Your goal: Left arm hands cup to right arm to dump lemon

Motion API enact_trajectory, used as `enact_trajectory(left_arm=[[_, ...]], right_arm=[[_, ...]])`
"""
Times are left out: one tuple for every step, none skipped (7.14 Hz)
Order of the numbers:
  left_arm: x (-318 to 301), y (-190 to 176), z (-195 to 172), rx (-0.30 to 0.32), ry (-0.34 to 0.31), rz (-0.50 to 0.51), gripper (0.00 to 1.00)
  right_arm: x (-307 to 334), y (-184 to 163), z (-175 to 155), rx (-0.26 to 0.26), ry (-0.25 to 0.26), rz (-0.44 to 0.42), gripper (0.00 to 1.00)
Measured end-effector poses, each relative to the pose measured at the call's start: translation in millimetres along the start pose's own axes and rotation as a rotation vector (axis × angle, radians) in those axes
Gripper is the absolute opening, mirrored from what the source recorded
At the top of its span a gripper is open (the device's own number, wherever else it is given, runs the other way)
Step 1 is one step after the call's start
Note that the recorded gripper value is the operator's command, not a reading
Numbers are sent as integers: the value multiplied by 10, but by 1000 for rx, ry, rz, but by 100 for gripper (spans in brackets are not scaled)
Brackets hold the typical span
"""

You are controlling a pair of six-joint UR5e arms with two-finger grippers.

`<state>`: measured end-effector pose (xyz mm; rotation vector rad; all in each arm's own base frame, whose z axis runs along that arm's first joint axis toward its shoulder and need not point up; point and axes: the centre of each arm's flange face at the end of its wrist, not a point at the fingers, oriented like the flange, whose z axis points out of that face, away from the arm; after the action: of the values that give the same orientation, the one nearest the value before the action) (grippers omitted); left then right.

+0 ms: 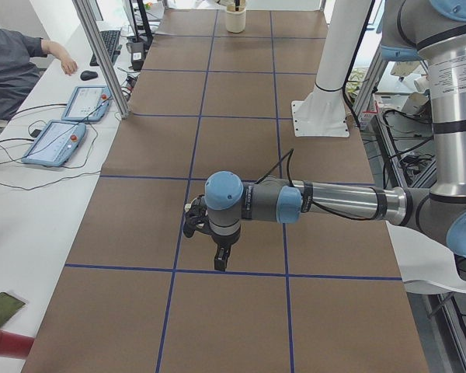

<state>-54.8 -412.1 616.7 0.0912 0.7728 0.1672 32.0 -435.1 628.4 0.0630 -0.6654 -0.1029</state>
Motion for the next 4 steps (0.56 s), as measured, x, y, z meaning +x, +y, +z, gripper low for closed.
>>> enact_trajectory(left_arm=[[5,-2,-3,1,0,1,100],[7,-3,-6,1,-3,2,100],[5,-3,-8,1,-6,1,100],[10,-18,-18,3,-9,1,100]], right_arm=[[0,0,0,0,0,0,100],[-4,-7,-5,1,0,-1,100],[-13,-19,-17,4,0,-3,100],[-26,-25,-40,9,1,-8,100]])
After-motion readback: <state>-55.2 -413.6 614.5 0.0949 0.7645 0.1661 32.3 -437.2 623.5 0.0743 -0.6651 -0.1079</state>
